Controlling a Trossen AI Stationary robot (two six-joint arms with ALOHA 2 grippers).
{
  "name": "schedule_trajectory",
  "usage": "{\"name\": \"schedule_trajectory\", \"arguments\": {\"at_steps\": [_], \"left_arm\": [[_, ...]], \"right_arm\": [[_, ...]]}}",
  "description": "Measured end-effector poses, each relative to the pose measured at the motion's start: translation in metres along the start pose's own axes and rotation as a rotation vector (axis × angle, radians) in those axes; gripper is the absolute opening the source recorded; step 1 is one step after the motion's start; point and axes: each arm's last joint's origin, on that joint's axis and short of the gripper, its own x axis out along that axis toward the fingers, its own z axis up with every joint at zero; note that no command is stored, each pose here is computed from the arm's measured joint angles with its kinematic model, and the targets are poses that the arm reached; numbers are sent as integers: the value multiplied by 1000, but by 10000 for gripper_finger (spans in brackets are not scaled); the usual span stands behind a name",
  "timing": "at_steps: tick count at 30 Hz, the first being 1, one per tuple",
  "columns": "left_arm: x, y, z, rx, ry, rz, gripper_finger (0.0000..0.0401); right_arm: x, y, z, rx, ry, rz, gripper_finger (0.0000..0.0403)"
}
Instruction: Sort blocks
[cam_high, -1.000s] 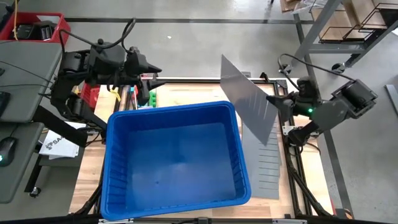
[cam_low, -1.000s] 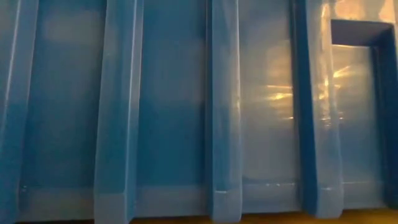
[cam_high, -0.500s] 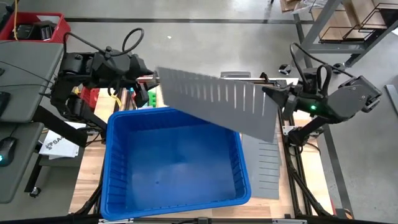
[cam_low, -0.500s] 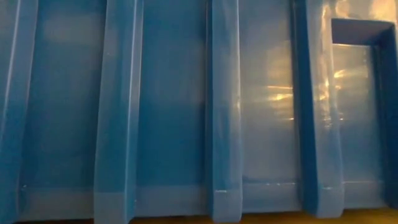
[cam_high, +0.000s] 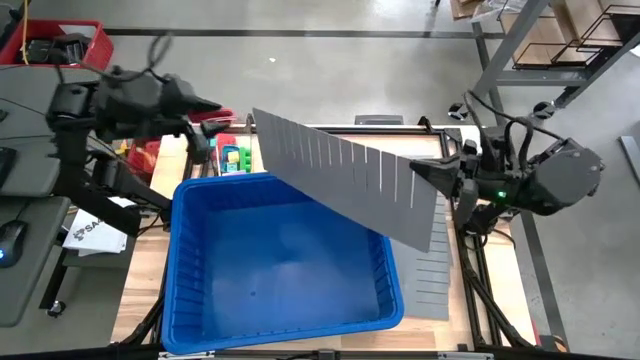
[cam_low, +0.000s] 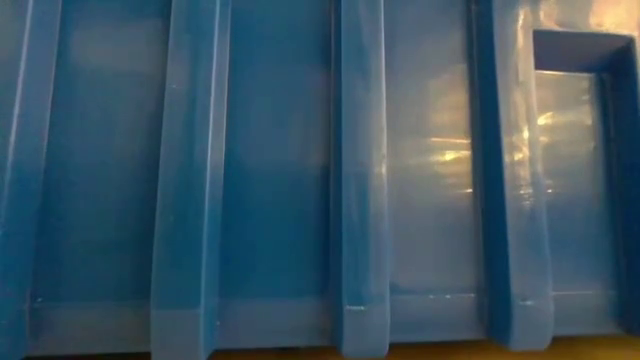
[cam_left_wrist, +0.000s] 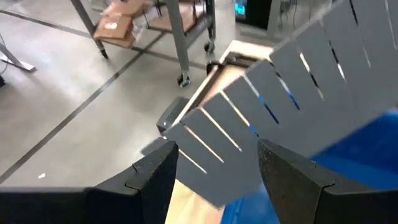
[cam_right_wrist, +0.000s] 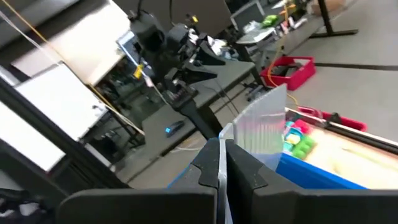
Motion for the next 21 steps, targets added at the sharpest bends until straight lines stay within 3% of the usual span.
{"name": "schedule_trajectory", "arguments": {"at_steps": [14,21], "left_arm": [[-27,15,-4,-105,-114,34,218],[-21,8,-2,-153,-77,-95,218]], "right_arm": [[2,17,11,-32,-64,141,0],[20,16,-2,-41,11,134,0]]}}
